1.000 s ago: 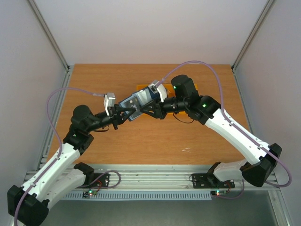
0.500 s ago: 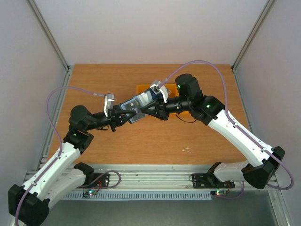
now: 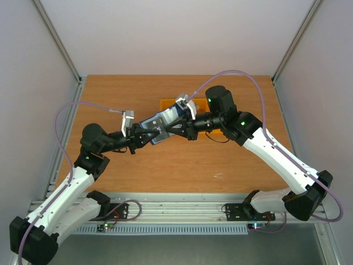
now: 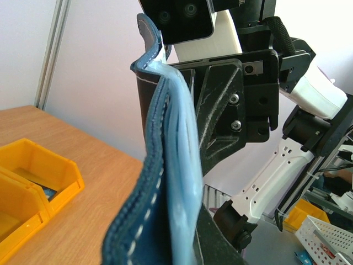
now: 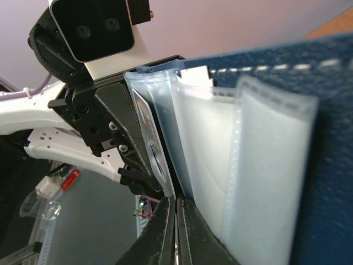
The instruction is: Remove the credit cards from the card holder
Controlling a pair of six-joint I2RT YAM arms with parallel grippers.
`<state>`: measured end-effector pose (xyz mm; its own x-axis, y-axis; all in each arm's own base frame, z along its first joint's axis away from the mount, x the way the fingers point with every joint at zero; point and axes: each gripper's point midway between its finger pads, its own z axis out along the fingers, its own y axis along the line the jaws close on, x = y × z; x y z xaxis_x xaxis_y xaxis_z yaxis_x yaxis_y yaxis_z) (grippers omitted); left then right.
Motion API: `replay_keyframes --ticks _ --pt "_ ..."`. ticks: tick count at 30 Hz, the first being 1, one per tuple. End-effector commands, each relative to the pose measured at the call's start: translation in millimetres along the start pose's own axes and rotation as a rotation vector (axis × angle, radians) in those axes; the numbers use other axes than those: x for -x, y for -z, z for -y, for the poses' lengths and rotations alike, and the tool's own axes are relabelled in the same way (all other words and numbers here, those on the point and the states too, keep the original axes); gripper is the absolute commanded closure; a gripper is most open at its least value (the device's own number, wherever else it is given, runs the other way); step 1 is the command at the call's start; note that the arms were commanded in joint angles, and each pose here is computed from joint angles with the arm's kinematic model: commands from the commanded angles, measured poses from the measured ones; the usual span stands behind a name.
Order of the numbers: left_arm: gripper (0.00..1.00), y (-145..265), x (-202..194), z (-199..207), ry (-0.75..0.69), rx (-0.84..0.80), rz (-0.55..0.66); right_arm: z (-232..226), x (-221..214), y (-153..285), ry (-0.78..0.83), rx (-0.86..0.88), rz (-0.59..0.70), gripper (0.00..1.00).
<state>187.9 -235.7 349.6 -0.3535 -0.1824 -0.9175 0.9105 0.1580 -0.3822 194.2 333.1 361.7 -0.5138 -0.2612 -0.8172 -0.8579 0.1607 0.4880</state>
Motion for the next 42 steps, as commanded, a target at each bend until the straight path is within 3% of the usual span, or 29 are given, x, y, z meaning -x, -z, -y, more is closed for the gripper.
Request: replay_keyframes --ticks 1,6,10,22,34,38,42 --pt "1.0 -2 14 26 -0.103 -0.104 0.019 -11 1 -17 0.031 0.074 -0.01 0.99" --pt "1.0 -2 16 25 -0.104 -0.097 0.023 -20 3 -9 0.07 0.093 0.02 0.99" --pt "0.82 -2 15 26 -0.108 -0.101 0.023 -14 5 3 0.075 0.045 0.063 0.99" --pt "0.78 -1 15 27 -0.107 -0.103 0.024 -6 4 24 0.07 -0.039 0.091 0.99" --pt "0.85 -2 15 25 -0.099 -0.09 0.025 -8 1 35 0.087 -0.085 0.055 0.99" --pt "0.75 -1 15 24 -0.097 -0.085 0.026 -8 -1 38 0.094 -0.103 0.05 0.99" --pt "0.77 -2 14 24 -0.095 -0.086 0.024 -13 -1 39 0.093 -0.08 0.05 0.99"
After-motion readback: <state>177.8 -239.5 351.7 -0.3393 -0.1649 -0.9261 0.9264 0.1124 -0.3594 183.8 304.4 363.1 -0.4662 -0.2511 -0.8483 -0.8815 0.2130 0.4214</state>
